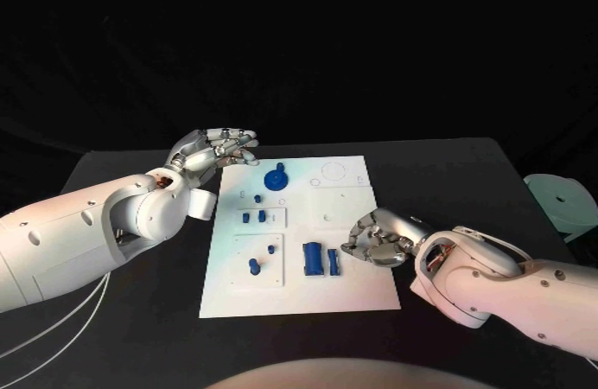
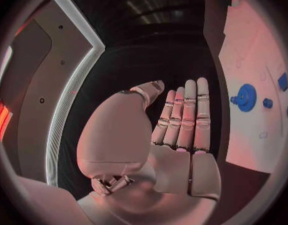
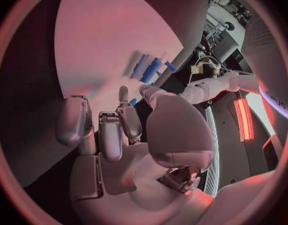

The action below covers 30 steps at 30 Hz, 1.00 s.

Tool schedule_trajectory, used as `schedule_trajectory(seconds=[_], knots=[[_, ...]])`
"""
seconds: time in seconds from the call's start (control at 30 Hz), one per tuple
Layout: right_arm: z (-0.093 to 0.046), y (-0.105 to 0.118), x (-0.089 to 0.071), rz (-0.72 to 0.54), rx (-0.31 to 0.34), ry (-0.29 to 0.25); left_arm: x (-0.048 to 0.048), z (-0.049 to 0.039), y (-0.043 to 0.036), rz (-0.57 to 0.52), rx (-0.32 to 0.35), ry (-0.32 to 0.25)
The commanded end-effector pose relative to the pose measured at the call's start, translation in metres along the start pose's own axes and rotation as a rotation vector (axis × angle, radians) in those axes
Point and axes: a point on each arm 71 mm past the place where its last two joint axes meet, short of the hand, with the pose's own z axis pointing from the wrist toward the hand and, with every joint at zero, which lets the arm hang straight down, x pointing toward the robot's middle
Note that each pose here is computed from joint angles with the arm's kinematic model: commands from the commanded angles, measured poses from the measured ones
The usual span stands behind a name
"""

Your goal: Assemble the parts on the task board

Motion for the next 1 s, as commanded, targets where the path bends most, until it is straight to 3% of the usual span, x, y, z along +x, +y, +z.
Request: schedule_trajectory(seconds=[0.03, 0.27, 0.57, 0.77, 0.93, 0.97, 1.0], knots=[[0.006, 0.004, -0.016, 0.196, -0.177, -0.06, 0.0028, 0.0017, 0.0004, -0.016, 0.013, 0.024], [0.037, -0.026, -0.047, 0.526, -0.171, -0.12, 0.0002, 0.0059, 0.0099, -0.049, 0.02, 0.019], [0.086, -0.065, -0.074, 0.861, -0.128, -0.217, -0.0139, 0.0182, 0.03, -0.101, 0.052, -0.06], [0.104, -0.073, -0.08, 0.918, -0.143, -0.241, -0.0227, 0.0218, 0.047, -0.125, 0.059, -0.13], [0.11, -0.074, -0.082, 0.93, -0.155, -0.244, -0.0247, 0.0225, 0.0537, -0.13, 0.063, -0.158], [0.109, -0.077, -0.081, 0.853, -0.092, -0.264, -0.0235, 0.0223, 0.0563, -0.097, 0.015, -0.135], [0.109, -0.077, -0.081, 0.853, -0.092, -0.265, -0.0234, 0.0223, 0.0563, -0.096, 0.015, -0.136]])
